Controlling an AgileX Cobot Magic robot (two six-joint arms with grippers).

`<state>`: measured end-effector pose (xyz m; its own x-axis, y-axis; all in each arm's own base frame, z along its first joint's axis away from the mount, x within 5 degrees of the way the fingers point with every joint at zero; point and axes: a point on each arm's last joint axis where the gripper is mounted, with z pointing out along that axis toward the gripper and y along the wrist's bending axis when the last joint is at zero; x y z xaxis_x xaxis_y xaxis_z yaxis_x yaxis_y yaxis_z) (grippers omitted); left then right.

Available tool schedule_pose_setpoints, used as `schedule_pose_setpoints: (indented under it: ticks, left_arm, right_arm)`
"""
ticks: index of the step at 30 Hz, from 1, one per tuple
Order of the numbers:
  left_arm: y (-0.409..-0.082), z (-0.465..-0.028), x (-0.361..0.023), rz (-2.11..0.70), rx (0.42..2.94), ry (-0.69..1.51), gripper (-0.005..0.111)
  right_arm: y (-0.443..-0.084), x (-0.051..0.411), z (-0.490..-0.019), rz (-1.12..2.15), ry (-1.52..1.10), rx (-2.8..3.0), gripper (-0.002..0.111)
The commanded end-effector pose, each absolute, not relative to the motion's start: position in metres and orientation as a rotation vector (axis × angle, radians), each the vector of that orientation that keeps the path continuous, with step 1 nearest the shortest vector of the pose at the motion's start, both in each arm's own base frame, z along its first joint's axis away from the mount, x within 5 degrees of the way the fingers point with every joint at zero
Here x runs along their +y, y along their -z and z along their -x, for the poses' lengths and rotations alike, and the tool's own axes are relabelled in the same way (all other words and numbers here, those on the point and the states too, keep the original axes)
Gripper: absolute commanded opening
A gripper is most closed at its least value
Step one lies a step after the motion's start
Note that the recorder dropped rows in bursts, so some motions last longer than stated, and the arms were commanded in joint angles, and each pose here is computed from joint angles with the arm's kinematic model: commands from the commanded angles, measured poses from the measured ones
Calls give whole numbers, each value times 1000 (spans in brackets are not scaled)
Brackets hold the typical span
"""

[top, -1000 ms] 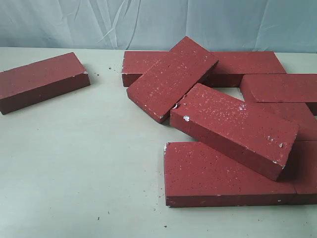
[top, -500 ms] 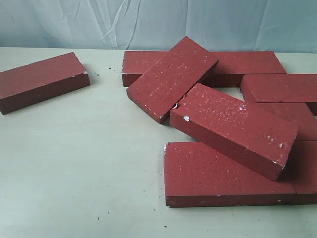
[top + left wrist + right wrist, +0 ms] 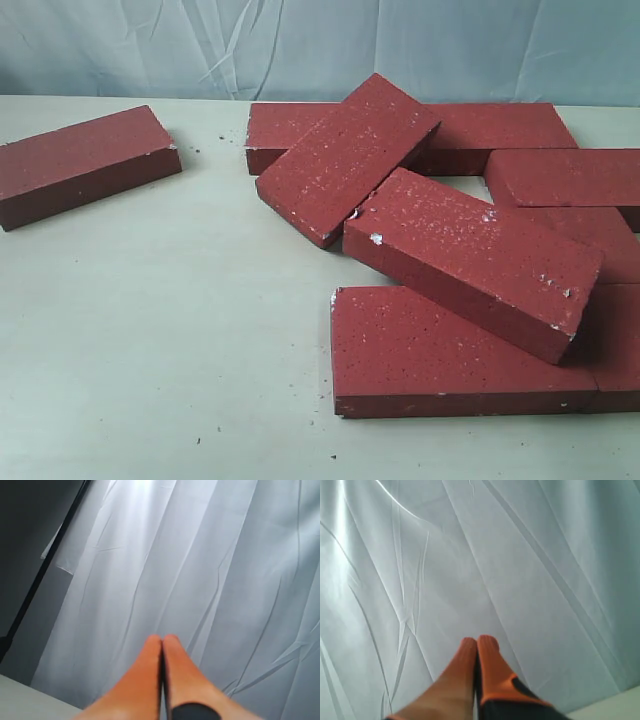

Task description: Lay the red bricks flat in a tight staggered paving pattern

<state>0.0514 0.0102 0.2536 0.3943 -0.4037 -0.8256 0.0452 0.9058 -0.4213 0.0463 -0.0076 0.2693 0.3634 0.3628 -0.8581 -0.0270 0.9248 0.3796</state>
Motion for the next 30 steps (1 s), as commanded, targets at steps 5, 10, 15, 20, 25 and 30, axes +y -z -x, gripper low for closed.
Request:
schedule_pose_setpoints:
  ticks: [5, 10, 15, 20, 25, 30]
  left_arm:
    - [-303, -89, 11, 398, 1213, 325, 0]
    - [-335, -132, 9, 351, 1276, 320, 0]
    - [-353, -173, 7, 227, 1459, 204, 0]
    - [-353, -206, 5, 116, 1638, 84, 0]
    - [-344, -233, -17, -58, 1798, 42, 0]
    - [-330, -258, -48, -253, 2007, -37, 0]
  right_arm:
    - [-318, -8, -63, -289, -219, 1194, -1]
    - [-344, -9, -87, -268, -187, 1237, -1]
    - [-363, -10, -109, -260, -172, 1277, -1]
    - [-375, -10, -133, -181, -89, 1393, -1]
    - [-383, -11, -153, -103, 16, 1599, -1]
    - [-383, -18, -173, -53, 149, 1859, -1]
